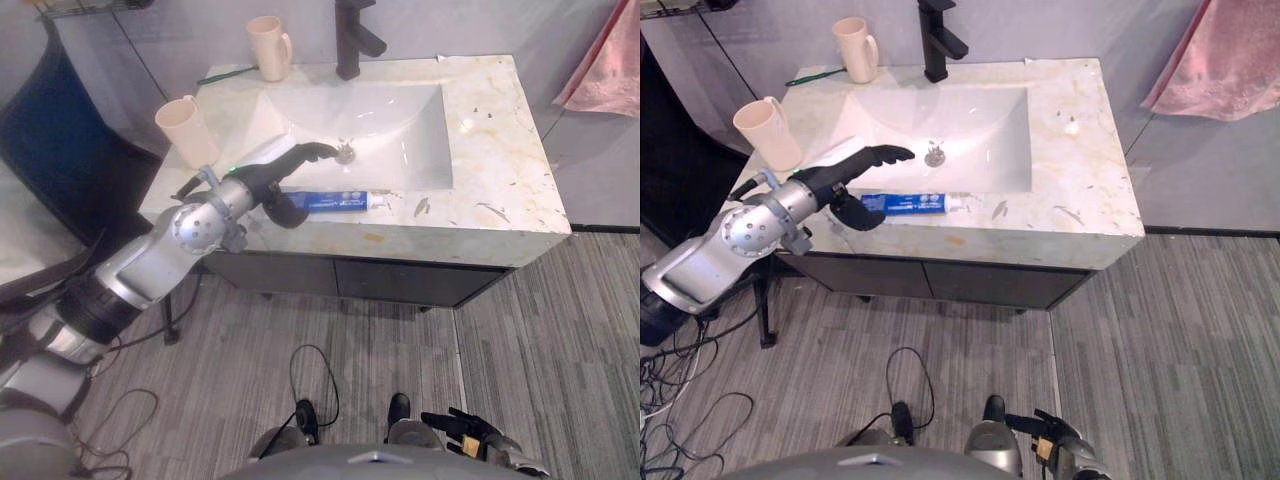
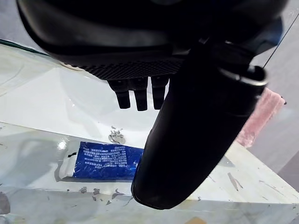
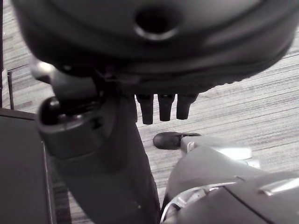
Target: Organize the bathroom.
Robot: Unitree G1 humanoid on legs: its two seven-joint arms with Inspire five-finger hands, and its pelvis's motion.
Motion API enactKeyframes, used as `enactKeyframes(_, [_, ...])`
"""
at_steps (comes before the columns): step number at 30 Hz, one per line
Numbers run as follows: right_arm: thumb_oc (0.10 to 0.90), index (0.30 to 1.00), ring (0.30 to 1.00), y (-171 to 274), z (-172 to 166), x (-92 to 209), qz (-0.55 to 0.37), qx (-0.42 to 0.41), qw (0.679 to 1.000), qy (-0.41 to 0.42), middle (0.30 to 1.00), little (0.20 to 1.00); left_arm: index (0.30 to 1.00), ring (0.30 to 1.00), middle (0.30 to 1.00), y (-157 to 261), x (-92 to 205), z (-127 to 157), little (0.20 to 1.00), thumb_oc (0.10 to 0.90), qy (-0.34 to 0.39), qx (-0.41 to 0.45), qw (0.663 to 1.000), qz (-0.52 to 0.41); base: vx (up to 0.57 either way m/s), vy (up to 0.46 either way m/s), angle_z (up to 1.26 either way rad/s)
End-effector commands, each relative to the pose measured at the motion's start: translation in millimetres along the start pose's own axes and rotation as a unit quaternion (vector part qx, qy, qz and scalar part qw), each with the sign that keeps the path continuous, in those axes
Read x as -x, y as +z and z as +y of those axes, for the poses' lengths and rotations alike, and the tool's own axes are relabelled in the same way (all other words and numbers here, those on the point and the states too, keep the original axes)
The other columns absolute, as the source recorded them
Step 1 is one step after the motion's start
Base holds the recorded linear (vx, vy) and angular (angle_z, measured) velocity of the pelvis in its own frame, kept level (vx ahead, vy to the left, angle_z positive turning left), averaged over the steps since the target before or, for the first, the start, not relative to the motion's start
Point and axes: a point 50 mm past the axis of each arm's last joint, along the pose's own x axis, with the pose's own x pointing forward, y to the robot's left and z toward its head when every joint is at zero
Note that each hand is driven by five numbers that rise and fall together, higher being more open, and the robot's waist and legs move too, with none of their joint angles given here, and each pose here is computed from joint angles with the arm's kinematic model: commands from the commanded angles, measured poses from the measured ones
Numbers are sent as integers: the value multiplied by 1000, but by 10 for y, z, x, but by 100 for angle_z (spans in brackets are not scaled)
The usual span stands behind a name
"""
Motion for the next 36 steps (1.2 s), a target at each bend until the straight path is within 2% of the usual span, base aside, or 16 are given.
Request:
enactKeyframes(1, [800, 900, 900, -187, -259, 39, 27, 5, 999, -36, 900, 900, 900, 900, 900, 414, -11, 709, 900, 800, 142, -67, 984, -86, 0, 0, 0])
enactKeyframes(14, [800, 900, 900, -146, -334, 47, 21, 0, 999, -42, 900, 900, 900, 900, 900, 397, -85, 631, 900, 800, 143, -99, 982, -69, 7, 1, -1])
enactKeyframes(36, [800, 900, 900, -102, -458, 65, 15, 14, 999, -50, 900, 900, 900, 900, 900, 303, -132, 654, 900, 800, 133, -171, 976, -18, 0, 0, 0])
